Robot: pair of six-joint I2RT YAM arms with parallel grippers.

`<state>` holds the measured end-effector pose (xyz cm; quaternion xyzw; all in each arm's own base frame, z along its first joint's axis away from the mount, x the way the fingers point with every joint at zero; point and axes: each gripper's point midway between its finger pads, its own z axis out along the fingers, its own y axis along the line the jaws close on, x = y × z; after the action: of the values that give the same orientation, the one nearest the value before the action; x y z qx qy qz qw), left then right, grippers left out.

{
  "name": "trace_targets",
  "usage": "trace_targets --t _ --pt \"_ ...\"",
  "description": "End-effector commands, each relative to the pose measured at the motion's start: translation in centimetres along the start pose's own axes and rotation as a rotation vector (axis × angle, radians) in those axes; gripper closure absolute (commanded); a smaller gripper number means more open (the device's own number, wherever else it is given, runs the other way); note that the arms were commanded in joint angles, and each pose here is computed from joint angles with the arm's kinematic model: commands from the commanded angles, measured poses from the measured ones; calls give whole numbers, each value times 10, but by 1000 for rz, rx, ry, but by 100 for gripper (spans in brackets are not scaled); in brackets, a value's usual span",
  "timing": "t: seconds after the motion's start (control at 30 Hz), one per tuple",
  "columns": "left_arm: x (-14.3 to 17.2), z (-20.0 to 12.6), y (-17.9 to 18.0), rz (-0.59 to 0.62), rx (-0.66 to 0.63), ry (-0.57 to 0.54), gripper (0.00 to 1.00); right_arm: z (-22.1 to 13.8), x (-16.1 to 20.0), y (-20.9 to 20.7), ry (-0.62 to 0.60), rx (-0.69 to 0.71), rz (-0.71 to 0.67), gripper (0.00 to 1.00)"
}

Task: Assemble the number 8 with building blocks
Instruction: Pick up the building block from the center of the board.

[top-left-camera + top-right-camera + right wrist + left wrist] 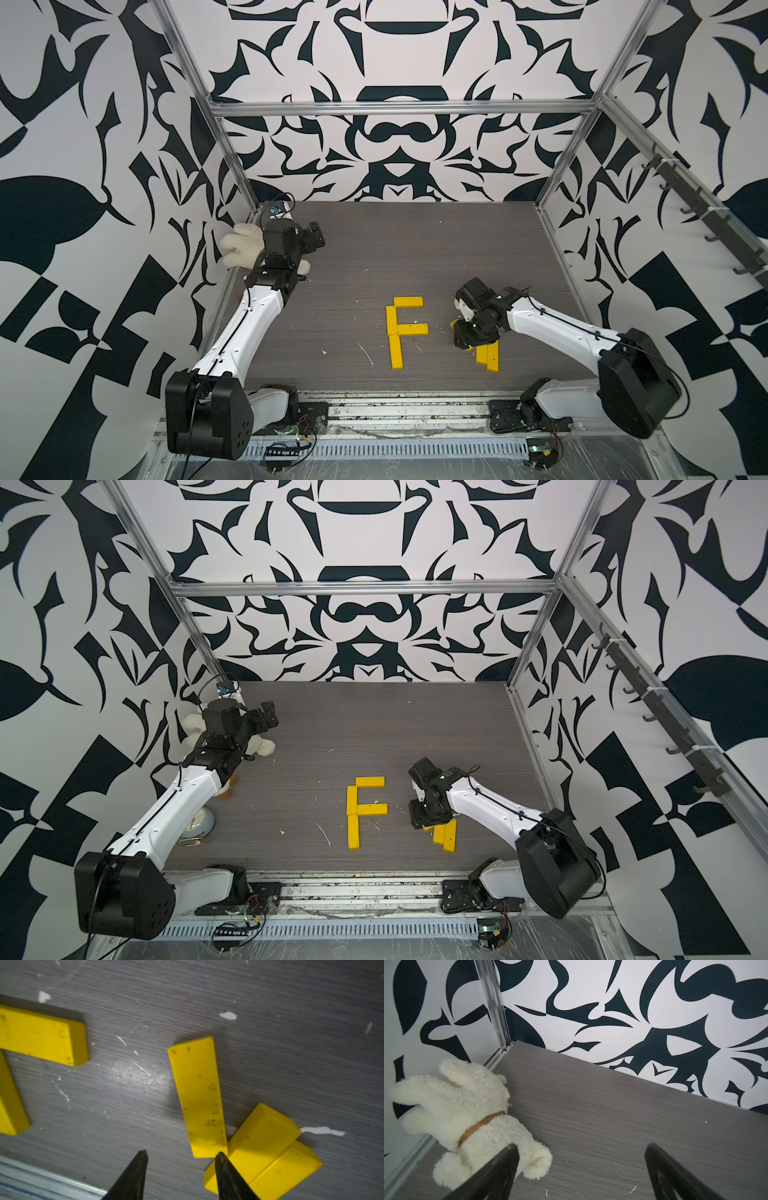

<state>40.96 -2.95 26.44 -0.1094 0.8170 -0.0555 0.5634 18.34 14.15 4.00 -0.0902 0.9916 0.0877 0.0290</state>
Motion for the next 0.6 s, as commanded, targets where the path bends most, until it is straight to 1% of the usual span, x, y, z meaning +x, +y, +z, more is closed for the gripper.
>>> trace_targets --t 0.0,0.1,0.3,0.4,0.43,0.53,0.57 --pt "2 -6 3 12 -13 -1 1 -3 -22 -4 -46 8 9 48" --pt "-1 -8 7 29 -35 -9 1 2 -27 -5 -34 -5 6 48" --pt "-4 -9 7 29 -34 -21 1 3 -36 0 -29 -25 -23 46" --pt "-2 -7 7 30 -36 -13 1 7 -39 3 -9 -32 -32 48" --pt "-1 -6 7 32 -38 -11 1 10 -39 2 5 -33 -31 51" --pt "-2 -5 7 37 -43 -9 1 14 -36 0 31 -29 -18 66" --pt "-4 -5 7 39 -43 -11 1 15 -35 -1 39 -29 -13 70"
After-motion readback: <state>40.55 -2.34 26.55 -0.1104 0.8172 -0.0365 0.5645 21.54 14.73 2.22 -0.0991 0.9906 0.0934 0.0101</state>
